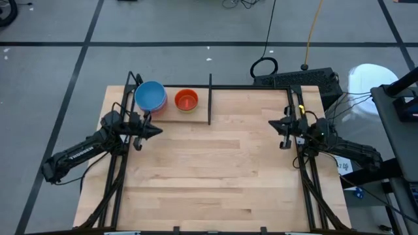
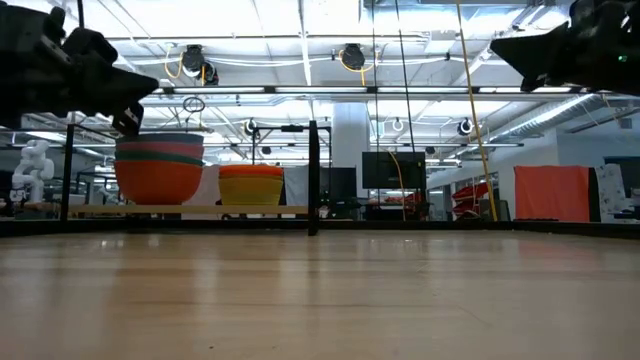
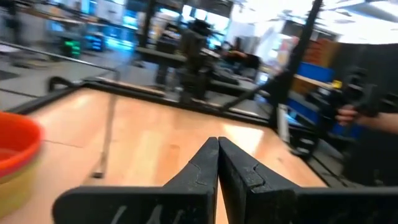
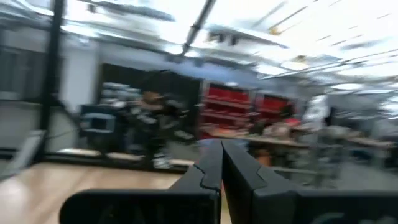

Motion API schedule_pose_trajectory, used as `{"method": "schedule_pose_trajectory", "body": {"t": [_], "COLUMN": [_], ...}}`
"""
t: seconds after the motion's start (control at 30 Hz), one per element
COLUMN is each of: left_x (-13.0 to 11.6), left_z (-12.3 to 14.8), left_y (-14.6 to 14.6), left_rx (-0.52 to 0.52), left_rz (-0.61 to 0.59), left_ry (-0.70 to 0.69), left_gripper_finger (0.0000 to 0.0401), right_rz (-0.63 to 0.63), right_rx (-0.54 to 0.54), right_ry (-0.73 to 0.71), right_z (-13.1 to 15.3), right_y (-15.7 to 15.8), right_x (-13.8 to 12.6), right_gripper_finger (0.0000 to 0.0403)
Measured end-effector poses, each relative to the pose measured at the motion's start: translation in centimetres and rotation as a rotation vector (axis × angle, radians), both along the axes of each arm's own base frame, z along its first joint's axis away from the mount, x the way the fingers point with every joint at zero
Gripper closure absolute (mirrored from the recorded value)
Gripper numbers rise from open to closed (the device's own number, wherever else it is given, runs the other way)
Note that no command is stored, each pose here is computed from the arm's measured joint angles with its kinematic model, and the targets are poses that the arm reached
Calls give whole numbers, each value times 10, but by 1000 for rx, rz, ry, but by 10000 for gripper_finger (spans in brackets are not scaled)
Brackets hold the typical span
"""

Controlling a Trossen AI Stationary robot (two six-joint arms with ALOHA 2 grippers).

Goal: Place and stack bowls onto a shelf
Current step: Return to Home position

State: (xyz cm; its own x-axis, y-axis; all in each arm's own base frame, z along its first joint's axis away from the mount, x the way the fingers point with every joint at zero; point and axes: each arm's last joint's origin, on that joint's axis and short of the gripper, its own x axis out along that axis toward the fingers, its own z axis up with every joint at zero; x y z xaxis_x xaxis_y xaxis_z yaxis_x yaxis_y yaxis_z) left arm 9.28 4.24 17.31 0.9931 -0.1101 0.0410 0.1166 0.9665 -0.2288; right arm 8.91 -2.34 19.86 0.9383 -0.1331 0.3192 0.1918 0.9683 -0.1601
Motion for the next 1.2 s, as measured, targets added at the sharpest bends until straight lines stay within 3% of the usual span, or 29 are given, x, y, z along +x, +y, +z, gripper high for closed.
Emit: {"method": "schedule_pose_trajectory", "body": {"t": [0.17, 0.3, 0.6, 0.83, 1.2], "left_x": [1, 1, 2, 2, 2], "left_z": [0, 0, -2, -4, -4], "left_y": [-7, -12, -13, -13, -13], "left_rx": [37, 42, -7, -133, -125], "left_rz": [-167, -251, -262, -264, -263], "left_ry": [-2, -3, 26, 68, 66], "left_gripper_finger": [397, 389, 381, 380, 380], "right_rz": [142, 164, 160, 160, 160], "right_rx": [85, 158, 171, 174, 174], "right_ry": [95, 173, 219, 219, 219], "right_z": [-9, -17, -22, -22, -22], "right_y": [3, 3, 2, 2, 2], "right_x": [3, 4, 5, 5, 5], "right_gripper_finger": [403, 403, 403, 403, 403]}}
